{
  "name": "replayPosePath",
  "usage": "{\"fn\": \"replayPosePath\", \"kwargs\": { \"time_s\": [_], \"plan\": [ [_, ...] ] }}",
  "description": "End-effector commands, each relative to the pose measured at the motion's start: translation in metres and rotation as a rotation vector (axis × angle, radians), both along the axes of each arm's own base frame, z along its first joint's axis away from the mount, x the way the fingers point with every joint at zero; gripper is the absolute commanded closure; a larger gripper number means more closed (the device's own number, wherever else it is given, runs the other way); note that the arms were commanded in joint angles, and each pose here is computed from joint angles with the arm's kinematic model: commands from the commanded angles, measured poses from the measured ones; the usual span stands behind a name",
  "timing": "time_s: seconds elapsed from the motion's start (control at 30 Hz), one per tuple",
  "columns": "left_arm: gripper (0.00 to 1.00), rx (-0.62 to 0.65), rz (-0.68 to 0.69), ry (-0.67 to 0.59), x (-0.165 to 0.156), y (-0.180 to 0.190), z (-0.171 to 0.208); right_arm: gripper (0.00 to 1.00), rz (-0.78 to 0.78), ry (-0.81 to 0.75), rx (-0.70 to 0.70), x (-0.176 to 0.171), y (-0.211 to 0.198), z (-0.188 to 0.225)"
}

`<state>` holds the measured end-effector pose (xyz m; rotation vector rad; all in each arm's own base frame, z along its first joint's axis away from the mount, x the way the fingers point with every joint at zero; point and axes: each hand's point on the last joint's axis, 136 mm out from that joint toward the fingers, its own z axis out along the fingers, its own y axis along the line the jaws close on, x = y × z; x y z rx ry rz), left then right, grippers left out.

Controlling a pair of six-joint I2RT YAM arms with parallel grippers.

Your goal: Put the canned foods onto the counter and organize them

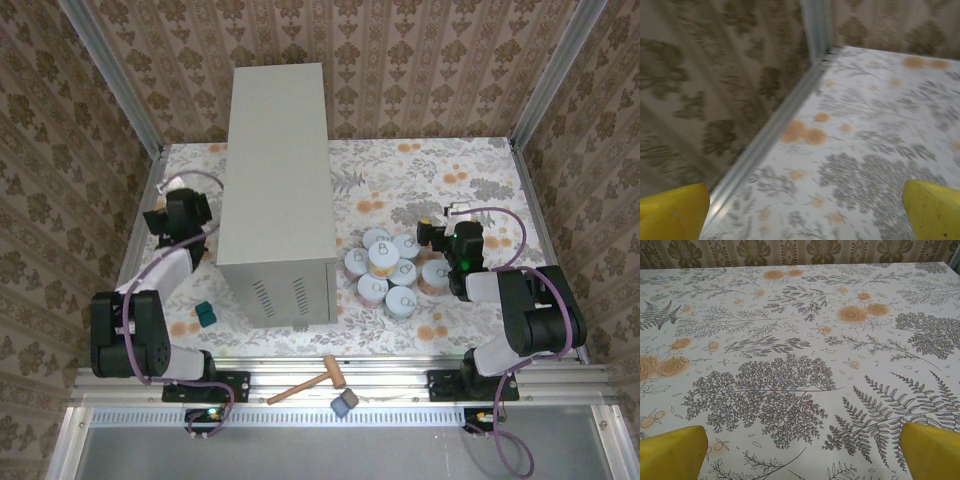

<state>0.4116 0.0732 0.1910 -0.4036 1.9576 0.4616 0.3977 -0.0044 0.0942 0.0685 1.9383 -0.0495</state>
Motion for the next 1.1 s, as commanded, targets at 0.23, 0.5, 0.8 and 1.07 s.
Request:
{"fn": "replayPosePath", "kwargs": {
  "time_s": [0.23,0.5,0.8,1.07],
  "plan": [
    [0.0,-0.08,0.213,0.197,-0.056,0.019,0.085,0.0,0.017,-0.013,0.009,0.003,0.0,0.003],
    [0.0,-0.169,-0.079,0.219,-0.068,-0.025,0.145,0.0,0.004,0.072,0.004,0.008,-0.001,0.011],
    [0.0,-0.28,-0.499,0.087,-0.091,-0.101,0.216,0.0,-0.365,0.299,0.089,-0.002,-0.027,0.057],
    [0.0,-0.356,-0.838,0.015,-0.111,-0.168,0.256,0.0,-0.178,0.382,-0.084,-0.032,0.058,0.089]
  ]
}}
